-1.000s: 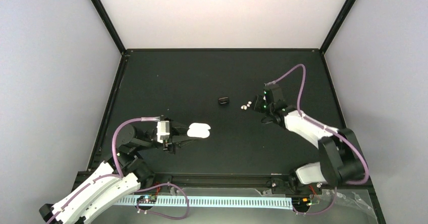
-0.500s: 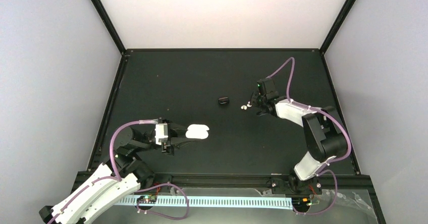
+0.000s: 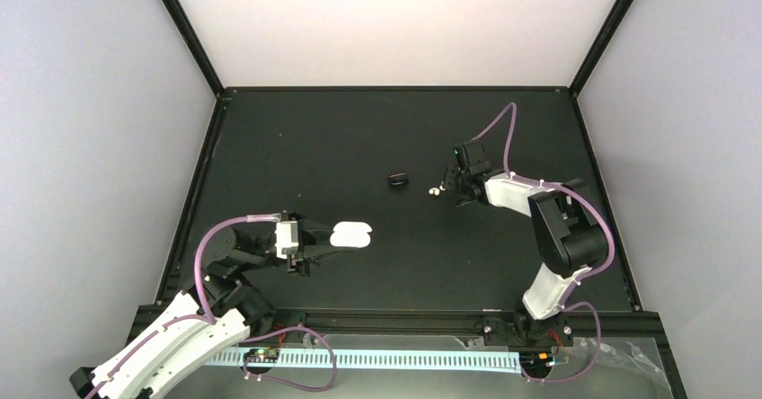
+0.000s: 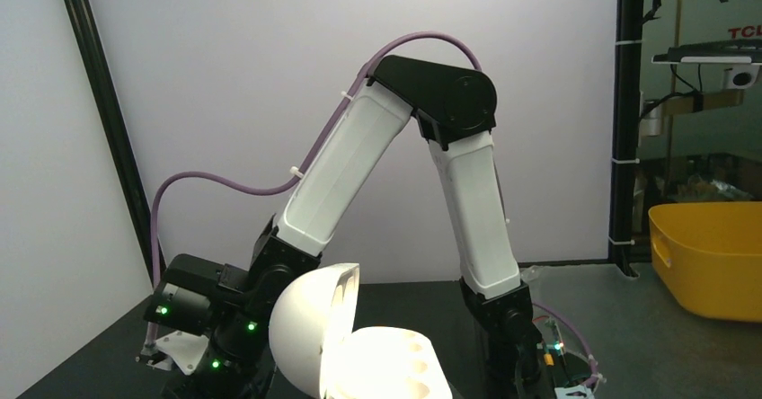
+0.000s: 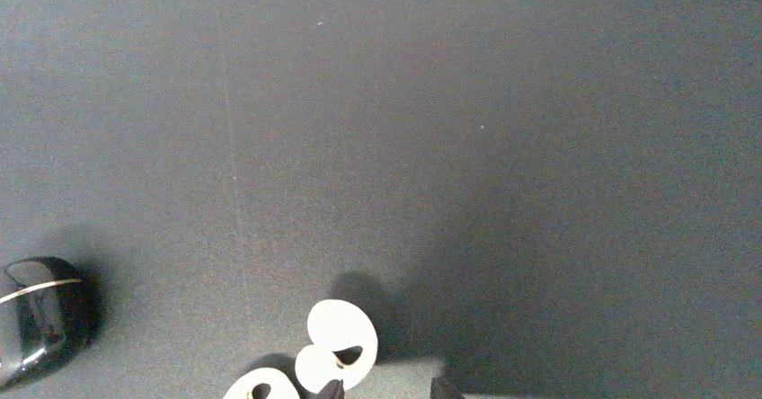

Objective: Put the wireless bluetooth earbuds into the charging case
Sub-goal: Pick up the earbud from the center of the board.

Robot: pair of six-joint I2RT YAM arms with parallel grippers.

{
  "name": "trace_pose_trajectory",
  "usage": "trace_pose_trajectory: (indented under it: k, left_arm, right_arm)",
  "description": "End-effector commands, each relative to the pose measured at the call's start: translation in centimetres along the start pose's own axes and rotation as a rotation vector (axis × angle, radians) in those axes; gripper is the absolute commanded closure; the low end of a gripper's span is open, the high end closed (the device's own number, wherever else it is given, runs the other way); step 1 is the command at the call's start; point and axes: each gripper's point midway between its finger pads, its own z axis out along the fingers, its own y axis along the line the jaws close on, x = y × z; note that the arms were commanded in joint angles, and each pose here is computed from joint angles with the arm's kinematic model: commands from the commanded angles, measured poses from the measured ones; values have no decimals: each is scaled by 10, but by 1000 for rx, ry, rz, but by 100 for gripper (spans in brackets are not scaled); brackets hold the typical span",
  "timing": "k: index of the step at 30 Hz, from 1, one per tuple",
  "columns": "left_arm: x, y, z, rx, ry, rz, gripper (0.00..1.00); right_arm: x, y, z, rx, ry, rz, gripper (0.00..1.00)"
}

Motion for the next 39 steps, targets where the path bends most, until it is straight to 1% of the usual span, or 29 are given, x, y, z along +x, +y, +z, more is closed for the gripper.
trace_pose_trajectory:
  k: [1, 11, 19, 26, 30, 35, 39]
  left_arm:
    - [-3, -1, -1, 2, -8, 21, 98]
    - [-2, -1, -1, 1, -5, 26, 98]
    - [-1, 0, 0, -1, -3, 26, 98]
    - [-1, 0, 0, -2, -2, 25, 98]
    - [0, 1, 0, -2, 0, 24, 98]
    - [0, 0, 0, -2, 0, 21, 99]
    - [-1, 0, 0, -1, -1, 22, 98]
  right_arm:
    - [-12, 4, 4, -4, -17, -12, 77]
    - [-13, 6, 15, 12, 7, -55, 82]
    - [-10, 17, 20, -35, 38, -69, 84]
    - [-13, 23, 18, -60, 33, -67, 92]
    - [-15, 25, 13, -69, 23, -63, 99]
    - [-21, 27, 1, -78, 1, -60, 99]
    - [-30, 31, -19, -88, -36, -73, 99]
